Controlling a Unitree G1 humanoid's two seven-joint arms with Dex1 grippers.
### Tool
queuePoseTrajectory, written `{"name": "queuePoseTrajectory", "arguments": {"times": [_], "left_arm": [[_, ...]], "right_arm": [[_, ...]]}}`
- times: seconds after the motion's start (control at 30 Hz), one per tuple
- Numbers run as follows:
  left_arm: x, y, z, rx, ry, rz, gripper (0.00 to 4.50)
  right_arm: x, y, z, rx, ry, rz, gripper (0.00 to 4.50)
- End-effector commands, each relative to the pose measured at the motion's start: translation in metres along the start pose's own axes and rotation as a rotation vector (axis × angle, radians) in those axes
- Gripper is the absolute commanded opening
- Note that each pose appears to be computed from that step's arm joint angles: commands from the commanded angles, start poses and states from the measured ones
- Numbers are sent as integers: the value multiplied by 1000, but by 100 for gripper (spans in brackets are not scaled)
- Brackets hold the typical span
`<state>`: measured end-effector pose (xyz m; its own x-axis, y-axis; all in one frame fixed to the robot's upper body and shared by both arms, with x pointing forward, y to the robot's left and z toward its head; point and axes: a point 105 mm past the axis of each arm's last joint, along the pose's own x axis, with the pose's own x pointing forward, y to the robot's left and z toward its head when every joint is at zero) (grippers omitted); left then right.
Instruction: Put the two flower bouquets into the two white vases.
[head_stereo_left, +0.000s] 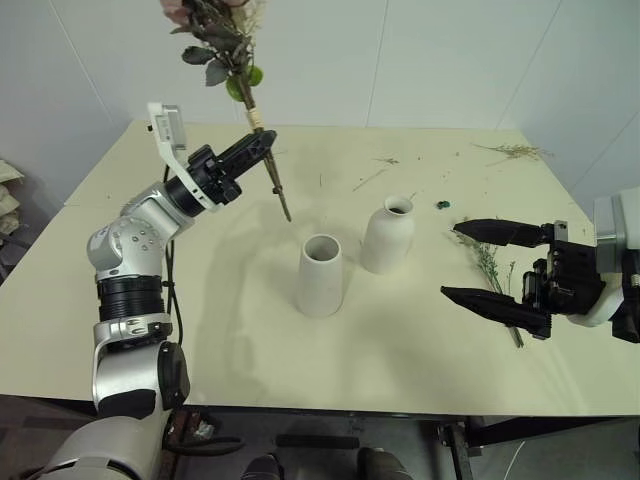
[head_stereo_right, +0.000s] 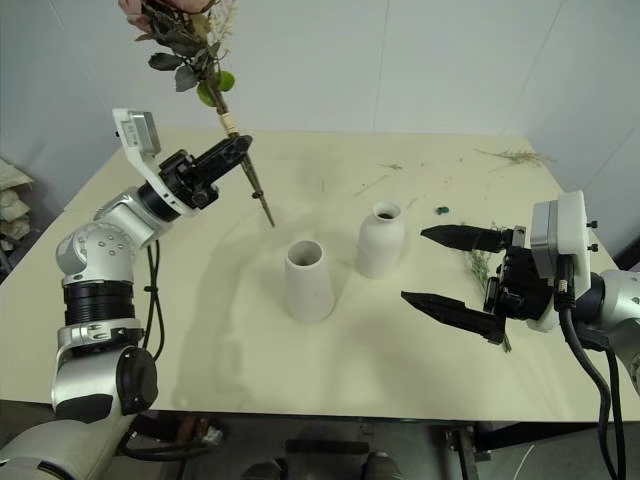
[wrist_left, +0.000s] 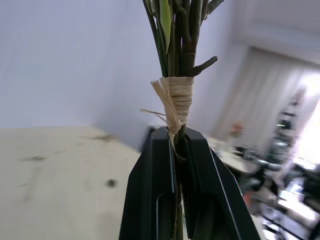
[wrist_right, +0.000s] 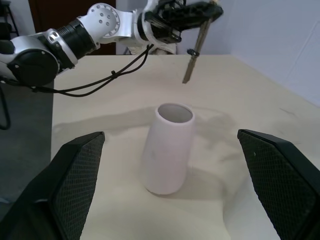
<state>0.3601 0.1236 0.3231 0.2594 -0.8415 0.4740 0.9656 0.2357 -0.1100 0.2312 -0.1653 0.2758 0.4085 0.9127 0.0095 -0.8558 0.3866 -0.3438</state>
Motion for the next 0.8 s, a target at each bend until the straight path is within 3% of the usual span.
{"name": "queuePoseTrajectory", "arguments": {"times": [0.03,0.27,0.8], "left_arm": [[11,-24,12,45,-24,-131,5],[17,-46,-3,75,42,-270,5],[18,-32,-37,232,65,-271,5]], "right_arm": [[0,0,2,-24,-17,-17,450],[0,3,-3,-17,-34,-45,450],[3,5,-4,-17,-63,-100,450]]}}
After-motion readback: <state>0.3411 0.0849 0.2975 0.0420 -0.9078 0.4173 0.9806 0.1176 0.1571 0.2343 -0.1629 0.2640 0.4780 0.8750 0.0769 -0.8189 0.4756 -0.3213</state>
